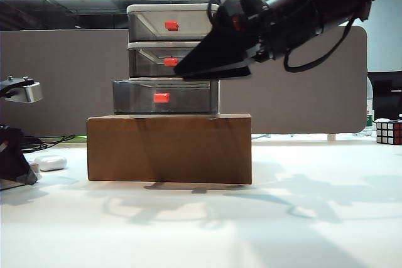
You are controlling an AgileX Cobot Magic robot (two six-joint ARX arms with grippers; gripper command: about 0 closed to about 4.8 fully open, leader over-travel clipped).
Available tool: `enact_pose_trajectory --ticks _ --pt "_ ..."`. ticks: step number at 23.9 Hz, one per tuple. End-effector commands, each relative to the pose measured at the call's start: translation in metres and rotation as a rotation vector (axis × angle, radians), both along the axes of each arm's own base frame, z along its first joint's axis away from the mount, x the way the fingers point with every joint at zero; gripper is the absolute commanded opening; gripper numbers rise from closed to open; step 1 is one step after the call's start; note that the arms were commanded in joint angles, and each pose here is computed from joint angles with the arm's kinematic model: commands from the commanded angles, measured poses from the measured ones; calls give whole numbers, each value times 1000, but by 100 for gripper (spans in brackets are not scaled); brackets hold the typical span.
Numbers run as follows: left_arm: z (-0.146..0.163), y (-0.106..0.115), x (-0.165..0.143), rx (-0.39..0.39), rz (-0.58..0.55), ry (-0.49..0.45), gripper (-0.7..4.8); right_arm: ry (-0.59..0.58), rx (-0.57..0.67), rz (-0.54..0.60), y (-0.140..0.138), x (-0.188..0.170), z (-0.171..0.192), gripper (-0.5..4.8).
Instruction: Open the third layer of the drawer on the table, pick up a pack of napkins on the table and put it in, and finally close the drawer.
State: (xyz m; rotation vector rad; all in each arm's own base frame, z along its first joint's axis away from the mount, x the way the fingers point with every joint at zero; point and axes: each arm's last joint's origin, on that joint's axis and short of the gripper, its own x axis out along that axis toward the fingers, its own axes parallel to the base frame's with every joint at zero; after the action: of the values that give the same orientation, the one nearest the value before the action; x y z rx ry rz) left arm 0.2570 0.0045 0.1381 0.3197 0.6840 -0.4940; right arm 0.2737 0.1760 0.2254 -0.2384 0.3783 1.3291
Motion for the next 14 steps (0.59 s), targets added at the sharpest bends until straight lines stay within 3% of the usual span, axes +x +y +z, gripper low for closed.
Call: enact_pose_trajectory --ticks 1,4,9,11,13,14 --pt "3 0 3 1 -3 -27 436 1 -8 22 9 -6 1 175" --pt "4 0 3 2 -3 -35 436 -41 -43 7 16 -10 0 172" --pt "4 0 4 1 -3 -40 436 -59 -70 -42 15 -8 1 51" --pt "4 0 4 2 -3 -41 435 -63 -76 -37 15 -8 0 48" --pt "4 0 4 1 -3 -42 435 -52 -89 -27 14 -9 -1 -4" --pt "4 0 4 2 -3 -42 435 -44 -93 -24 14 -10 -2 -4"
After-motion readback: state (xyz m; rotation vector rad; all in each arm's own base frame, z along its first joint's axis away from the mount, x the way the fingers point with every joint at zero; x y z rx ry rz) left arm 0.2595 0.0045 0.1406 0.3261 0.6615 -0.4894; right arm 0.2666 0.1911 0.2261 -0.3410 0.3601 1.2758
